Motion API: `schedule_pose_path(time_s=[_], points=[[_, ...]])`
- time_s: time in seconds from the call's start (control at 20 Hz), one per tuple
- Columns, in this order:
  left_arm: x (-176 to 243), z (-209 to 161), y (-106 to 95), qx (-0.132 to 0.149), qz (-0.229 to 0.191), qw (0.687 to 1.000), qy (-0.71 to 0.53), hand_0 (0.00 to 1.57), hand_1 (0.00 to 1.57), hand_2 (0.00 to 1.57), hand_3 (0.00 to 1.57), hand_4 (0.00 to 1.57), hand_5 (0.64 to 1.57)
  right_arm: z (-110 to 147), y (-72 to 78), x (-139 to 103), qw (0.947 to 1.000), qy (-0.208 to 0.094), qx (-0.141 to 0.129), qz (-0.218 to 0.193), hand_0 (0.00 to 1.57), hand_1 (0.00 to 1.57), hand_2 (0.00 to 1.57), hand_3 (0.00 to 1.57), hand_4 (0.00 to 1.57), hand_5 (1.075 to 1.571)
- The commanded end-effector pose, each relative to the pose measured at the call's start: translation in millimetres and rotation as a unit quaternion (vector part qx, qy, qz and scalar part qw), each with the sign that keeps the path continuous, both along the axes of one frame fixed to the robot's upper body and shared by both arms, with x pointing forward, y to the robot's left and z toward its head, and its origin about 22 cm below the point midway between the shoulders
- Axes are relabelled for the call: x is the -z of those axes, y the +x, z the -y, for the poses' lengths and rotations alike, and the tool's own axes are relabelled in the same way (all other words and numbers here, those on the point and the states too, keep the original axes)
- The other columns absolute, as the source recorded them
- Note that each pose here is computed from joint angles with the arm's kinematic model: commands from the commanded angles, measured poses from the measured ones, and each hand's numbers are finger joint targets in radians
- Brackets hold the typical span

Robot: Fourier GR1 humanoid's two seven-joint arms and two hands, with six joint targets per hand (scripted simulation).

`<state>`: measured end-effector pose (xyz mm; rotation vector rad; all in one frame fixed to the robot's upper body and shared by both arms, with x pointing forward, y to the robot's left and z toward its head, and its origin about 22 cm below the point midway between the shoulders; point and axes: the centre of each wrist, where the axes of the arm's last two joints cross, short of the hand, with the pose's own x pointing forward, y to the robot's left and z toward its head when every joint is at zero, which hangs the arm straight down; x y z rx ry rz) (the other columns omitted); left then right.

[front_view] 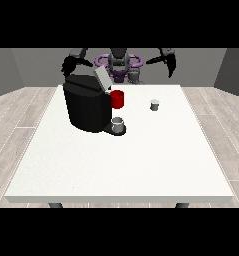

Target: Insert the coffee pod into the coffee machine and close the lid

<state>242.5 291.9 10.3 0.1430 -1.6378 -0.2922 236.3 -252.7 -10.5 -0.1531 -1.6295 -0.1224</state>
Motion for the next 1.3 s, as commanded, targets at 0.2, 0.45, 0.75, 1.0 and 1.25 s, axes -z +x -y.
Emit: schedule_pose_path(time_s=[0.2,0.45,0.75,1.0,1.25], points=[[-14,-26,51,-0.026,-0.037,0.999,0.011,0.0,0.0,0.0,0.0,0.0,1.571,-22,17.3,-25,0.9976,0.003,-0.055,0.043,0.0,0.0,0.0,0.0,0.12,1.571],[4,-30,59,-0.032,-0.064,0.996,0.046,0.0,0.0,0.0,0.0,0.0,1.571,-23,17.2,-14,0.998,0.012,-0.051,0.035,0.0,0.0,0.0,0.0,0.26,1.571],[0,-50,82,-0.051,-0.093,0.992,0.072,0.0,0.0,0.0,0.0,0.0,1.571,-35,36.2,-34,0.9991,0.005,-0.036,0.02,0.0,0.0,0.0,0.0,0.4,1.571],[-10,-35,102,-0.037,-0.084,0.989,0.118,0.0,0.0,0.0,0.0,0.0,1.571,-26,45.9,-17,0.9989,-0.013,-0.041,0.02,0.0,0.0,0.0,0.0,0.39,1.571],[37,-27,84,-0.018,-0.107,0.983,0.15,0.0,0.0,0.46,0.0,0.0,1.571,-30,42.5,-12,0.9994,-0.017,-0.028,-0.007,0.0,0.0,0.0,0.0,0.42,1.571]])
